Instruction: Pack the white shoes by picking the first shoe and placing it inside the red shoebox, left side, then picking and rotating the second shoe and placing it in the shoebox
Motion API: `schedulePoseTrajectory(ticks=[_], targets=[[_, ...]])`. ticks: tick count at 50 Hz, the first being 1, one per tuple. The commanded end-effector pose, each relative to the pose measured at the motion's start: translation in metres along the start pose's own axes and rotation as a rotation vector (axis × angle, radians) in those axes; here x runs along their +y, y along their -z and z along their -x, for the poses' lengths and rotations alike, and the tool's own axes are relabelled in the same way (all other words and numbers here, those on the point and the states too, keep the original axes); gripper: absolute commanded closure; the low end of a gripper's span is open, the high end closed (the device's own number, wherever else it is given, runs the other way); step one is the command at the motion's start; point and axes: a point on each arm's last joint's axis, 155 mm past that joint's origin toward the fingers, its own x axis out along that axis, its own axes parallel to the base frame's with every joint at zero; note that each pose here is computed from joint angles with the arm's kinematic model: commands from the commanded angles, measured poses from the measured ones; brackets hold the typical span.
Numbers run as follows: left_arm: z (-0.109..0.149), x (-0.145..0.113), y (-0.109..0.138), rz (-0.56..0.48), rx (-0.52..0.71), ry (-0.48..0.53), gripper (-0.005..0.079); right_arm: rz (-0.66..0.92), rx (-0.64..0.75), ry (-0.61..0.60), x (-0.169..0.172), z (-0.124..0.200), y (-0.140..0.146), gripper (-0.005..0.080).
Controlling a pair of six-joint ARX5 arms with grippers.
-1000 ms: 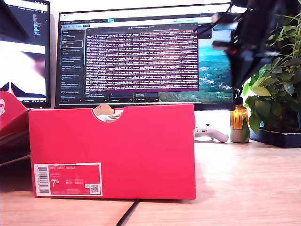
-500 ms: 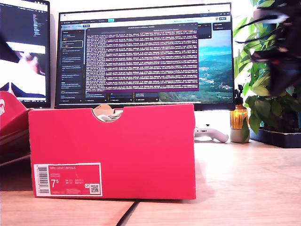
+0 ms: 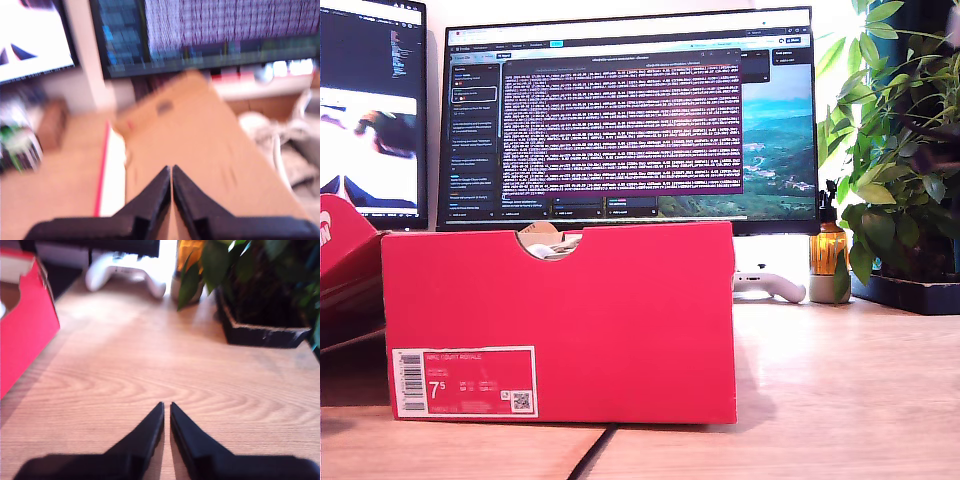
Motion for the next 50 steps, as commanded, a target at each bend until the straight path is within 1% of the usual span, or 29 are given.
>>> schedulePoseTrajectory(ticks=[1,5,6,13,19,23,29,32,34,39,50], targets=[[0.002,0.001,0.014,0.004,0.0,-0.006,0.0761,0.016,0.023,-0.008,0.002,0.0,0.022,0.0763],[0.006,0.001,0.023,0.002,-0.017,-0.013,0.0761,0.012,0.018,-0.034,0.007,0.002,0.038,0.0763],[0.006,0.001,0.026,0.002,-0.017,-0.013,0.0761,0.01,0.007,-0.042,0.008,0.003,0.039,0.0763],[0.01,0.001,0.044,0.001,-0.015,-0.016,0.0761,0.002,0.047,-0.035,0.004,0.006,0.067,0.0763],[0.013,0.001,0.047,0.002,-0.022,-0.015,0.0761,-0.002,0.041,-0.065,0.008,0.011,0.076,0.0763],[0.015,0.001,0.048,0.0,-0.025,-0.017,0.0762,-0.004,0.032,-0.065,0.008,0.016,0.08,0.0763],[0.017,0.001,0.054,0.002,-0.022,-0.018,0.0762,-0.01,-0.029,-0.06,0.007,0.024,0.071,0.0763],[0.018,0.003,0.058,0.004,-0.013,-0.029,0.0762,-0.007,-0.043,-0.058,0.006,0.027,0.067,0.0763],[0.018,0.006,0.059,0.007,-0.011,-0.047,0.0762,-0.001,-0.045,-0.057,0.006,0.029,0.067,0.0763],[0.019,0.008,0.06,0.012,-0.008,-0.056,0.0762,0.02,-0.055,-0.056,0.005,0.035,0.065,0.0763],[0.019,0.013,0.061,0.015,-0.003,-0.082,0.0762,0.026,-0.157,-0.044,0.001,0.054,0.042,0.0763]])
